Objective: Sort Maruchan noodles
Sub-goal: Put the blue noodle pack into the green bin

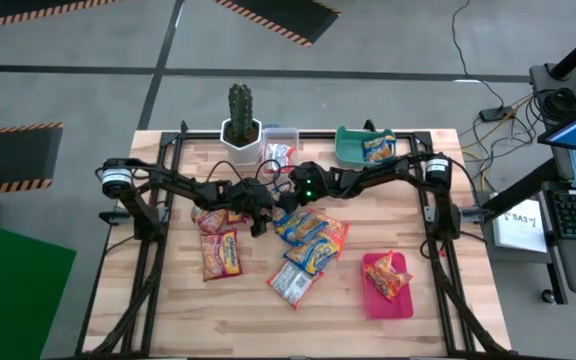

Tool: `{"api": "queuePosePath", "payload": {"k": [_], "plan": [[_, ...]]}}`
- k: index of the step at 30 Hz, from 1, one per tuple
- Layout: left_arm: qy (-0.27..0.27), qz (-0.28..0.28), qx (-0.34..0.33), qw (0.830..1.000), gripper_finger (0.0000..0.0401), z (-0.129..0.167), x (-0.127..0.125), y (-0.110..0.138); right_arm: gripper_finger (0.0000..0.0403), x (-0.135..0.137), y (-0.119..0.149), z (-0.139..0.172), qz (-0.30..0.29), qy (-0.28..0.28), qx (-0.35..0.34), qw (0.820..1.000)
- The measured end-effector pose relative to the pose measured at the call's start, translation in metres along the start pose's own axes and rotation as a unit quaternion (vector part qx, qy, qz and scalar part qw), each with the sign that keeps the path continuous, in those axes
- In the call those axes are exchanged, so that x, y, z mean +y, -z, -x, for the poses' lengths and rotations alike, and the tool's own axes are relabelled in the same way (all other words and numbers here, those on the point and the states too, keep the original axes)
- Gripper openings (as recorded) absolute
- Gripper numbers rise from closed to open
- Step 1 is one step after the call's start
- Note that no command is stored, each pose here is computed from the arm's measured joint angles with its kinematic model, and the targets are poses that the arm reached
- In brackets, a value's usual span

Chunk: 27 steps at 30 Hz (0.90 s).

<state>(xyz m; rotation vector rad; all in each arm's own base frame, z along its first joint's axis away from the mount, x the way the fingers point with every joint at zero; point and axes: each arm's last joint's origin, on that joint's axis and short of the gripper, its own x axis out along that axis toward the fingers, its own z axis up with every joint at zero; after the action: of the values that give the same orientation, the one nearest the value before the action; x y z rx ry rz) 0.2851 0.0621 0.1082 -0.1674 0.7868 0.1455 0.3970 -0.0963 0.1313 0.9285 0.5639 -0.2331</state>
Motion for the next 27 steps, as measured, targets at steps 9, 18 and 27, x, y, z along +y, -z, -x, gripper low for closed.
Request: {"api": "queuePosePath", "payload": {"k": [9, 18, 27], "plan": [[0.0, 0.0, 0.0, 1.0, 0.0202, 0.0, 0.0, 0.0, 0.0119, 0.004, -0.003, -0.002, 0.006, 0.014, 0.017, 1.0], [0.008, -0.022, -0.007, 1.0, 0.0196, 0.019, -0.005, -0.008, 0.0041, 0.014, -0.005, 0.009, 0.029, 0.0, 0.013, 0.999], [0.006, -0.081, -0.063, 0.995, 0.0175, 0.078, -0.011, -0.03, 0.0015, 0.033, -0.006, 0.038, 0.069, 0.003, 0.02, 0.997]]}}
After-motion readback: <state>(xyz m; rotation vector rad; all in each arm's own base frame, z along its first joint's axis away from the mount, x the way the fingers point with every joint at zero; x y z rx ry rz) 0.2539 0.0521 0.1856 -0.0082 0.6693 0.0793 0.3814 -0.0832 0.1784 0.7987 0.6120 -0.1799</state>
